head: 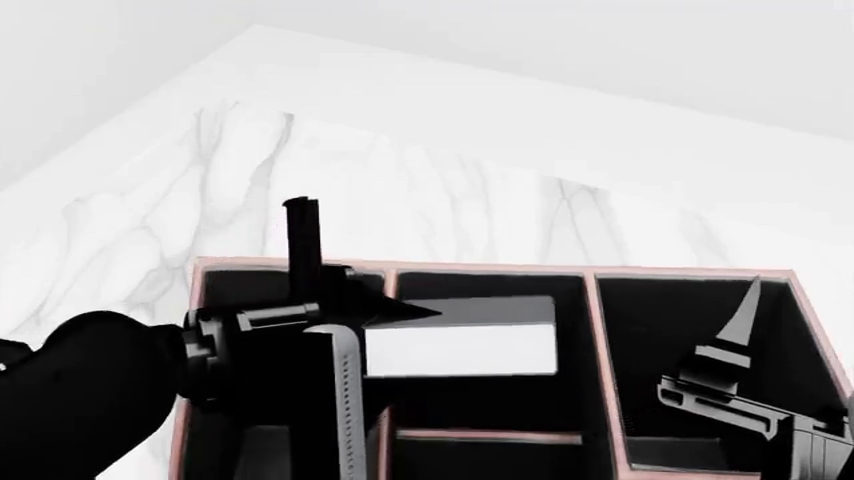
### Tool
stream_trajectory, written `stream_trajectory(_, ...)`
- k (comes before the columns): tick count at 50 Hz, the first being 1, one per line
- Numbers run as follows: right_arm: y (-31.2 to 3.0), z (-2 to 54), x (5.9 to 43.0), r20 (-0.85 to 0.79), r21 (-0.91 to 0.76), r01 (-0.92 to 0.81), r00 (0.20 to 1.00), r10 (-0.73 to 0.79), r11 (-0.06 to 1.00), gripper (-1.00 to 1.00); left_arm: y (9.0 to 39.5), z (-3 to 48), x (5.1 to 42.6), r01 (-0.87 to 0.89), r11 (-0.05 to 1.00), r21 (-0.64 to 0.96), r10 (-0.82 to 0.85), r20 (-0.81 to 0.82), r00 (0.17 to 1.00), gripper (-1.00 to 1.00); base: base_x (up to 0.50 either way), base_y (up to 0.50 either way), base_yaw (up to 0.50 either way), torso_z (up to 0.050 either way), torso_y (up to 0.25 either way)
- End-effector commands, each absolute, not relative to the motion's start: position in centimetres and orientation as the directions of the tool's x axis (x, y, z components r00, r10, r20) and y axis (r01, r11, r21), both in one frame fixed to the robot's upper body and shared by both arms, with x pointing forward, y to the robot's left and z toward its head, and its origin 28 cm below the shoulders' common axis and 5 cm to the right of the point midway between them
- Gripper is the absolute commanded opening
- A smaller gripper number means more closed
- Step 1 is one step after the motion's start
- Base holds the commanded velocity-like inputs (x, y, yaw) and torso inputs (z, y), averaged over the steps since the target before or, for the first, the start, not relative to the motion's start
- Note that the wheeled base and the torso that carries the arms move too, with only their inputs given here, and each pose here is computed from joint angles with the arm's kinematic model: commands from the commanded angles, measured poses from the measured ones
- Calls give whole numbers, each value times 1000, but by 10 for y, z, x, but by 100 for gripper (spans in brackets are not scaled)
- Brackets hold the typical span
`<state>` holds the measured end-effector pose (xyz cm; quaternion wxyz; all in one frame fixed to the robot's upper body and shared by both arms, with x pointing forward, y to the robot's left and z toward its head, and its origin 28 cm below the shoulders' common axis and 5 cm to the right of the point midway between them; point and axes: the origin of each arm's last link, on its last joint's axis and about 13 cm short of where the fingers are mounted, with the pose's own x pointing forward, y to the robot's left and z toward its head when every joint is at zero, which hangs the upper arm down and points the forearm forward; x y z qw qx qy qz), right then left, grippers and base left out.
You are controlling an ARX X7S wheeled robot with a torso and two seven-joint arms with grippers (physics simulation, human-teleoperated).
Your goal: Pick up the book and place it in the front compartment of the caddy.
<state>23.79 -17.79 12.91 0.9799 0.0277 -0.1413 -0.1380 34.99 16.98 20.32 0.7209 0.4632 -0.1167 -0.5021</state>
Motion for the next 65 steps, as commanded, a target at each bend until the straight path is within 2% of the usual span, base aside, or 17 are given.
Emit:
stream_trajectory(1, -182, 129, 237, 285, 112, 286, 908, -307, 952, 100, 165, 208, 367, 647, 125, 752, -828, -280, 486, -100, 0, 0, 0, 0, 0)
stream_trajectory(5, -182, 130, 236, 290, 117, 285, 906, -308, 951, 100, 164, 209, 368, 699, 116, 706, -839, -307, 449, -100, 0, 0, 0, 4, 0)
stream_trajectory(10, -184, 131, 236, 294, 122, 285, 904, -309, 951, 100, 164, 204, 369, 764, 57, 643, -822, -404, 402, -100, 0, 0, 0, 0, 2)
stream_trajectory(22, -184, 132, 235, 291, 128, 285, 905, -311, 950, 100, 159, 202, 374, 853, 29, 522, -859, -423, 288, -100, 0, 0, 0, 0, 0)
stream_trajectory(29, -185, 132, 235, 290, 135, 283, 905, -311, 949, 100, 160, 198, 391, 876, 66, 477, -851, -431, 299, -100, 0, 0, 0, 0, 1)
stream_trajectory(31, -186, 132, 235, 288, 136, 284, 905, -312, 949, 100, 161, 198, 396, 894, 81, 440, -824, -476, 308, -100, 0, 0, 0, 0, 0)
stream_trajectory(36, -184, 129, 237, 278, 135, 279, 911, -306, 951, 100, 162, 193, 403, 905, 97, 413, -841, -452, 297, -100, 0, 0, 0, 0, 0)
stream_trajectory(51, -186, 129, 238, 267, 144, 275, 914, -305, 951, 100, 155, 183, 413, 914, 94, 395, -848, -449, 281, -100, 0, 0, 0, 0, 1)
stream_trajectory(52, -186, 130, 238, 267, 146, 275, 914, -305, 950, 100, 154, 181, 413, 914, 96, 394, -849, -447, 282, 100, 0, 0, 0, 0, 0)
stream_trajectory(65, -183, 129, 237, 268, 143, 263, 918, -293, 954, 100, 160, 170, 411, 919, 134, 372, -841, -448, 304, 100, 0, 0, 0, 0, 0)
